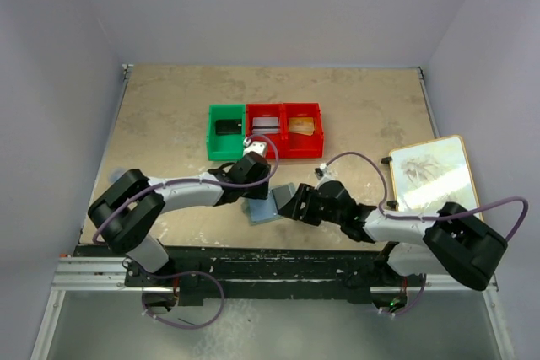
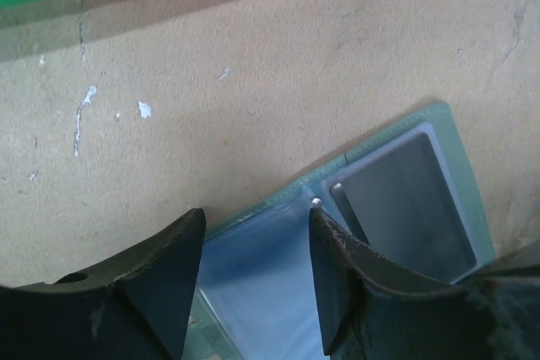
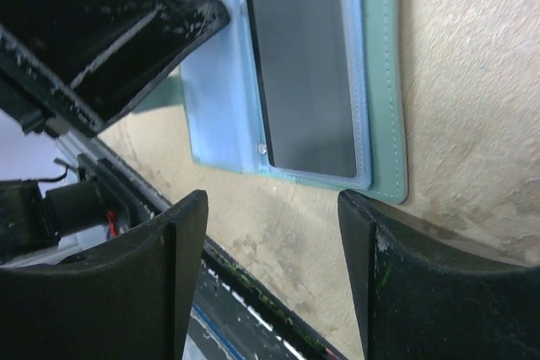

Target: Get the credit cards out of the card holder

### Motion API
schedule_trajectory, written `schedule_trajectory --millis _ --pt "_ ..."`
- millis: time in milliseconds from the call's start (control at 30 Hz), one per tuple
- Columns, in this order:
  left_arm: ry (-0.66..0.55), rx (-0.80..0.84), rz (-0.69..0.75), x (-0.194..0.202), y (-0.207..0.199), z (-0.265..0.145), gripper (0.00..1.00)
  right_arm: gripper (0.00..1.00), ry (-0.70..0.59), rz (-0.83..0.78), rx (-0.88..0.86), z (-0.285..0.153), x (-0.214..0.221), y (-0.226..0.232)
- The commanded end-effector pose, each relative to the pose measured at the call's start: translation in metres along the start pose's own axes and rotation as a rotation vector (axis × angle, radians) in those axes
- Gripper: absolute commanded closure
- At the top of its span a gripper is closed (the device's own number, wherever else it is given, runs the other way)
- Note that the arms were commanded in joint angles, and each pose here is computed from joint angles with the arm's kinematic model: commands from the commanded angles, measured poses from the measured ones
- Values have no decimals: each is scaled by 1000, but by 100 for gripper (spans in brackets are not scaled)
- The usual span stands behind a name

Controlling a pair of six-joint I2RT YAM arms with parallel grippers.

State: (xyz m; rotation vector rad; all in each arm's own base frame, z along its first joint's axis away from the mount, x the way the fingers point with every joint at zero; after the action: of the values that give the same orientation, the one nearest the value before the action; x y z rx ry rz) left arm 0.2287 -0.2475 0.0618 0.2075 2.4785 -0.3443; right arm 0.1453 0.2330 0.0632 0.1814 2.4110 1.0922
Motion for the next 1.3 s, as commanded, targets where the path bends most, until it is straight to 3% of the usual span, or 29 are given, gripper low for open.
schedule_trajectory --millis 0,200,633,1067,1267 --pt "19 92 -64 12 -4 -8 51 33 -45 6 150 5 -10 -15" --pt "50 168 -128 41 -3 -22 53 33 -87 28 135 6 -21 -13" --pt "26 238 -173 81 -32 -46 55 32 -43 -95 105 31 -52 11" --pt "-26 382 -248 81 -78 -51 56 37 110 -271 -77 71 -54 43" --pt "-42 363 -220 85 -77 -58 56 38 162 -311 -81 75 -55 47"
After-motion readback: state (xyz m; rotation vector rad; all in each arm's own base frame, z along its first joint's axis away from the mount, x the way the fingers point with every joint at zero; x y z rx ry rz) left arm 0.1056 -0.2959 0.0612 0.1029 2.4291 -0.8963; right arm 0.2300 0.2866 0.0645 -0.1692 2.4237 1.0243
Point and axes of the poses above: each gripper's point midway between its finger pads, its own z axis out along the fingers, its own y axis along the line the jaws close on, x = y × z, the point moved 5 cm from there along -z, back along the fingers
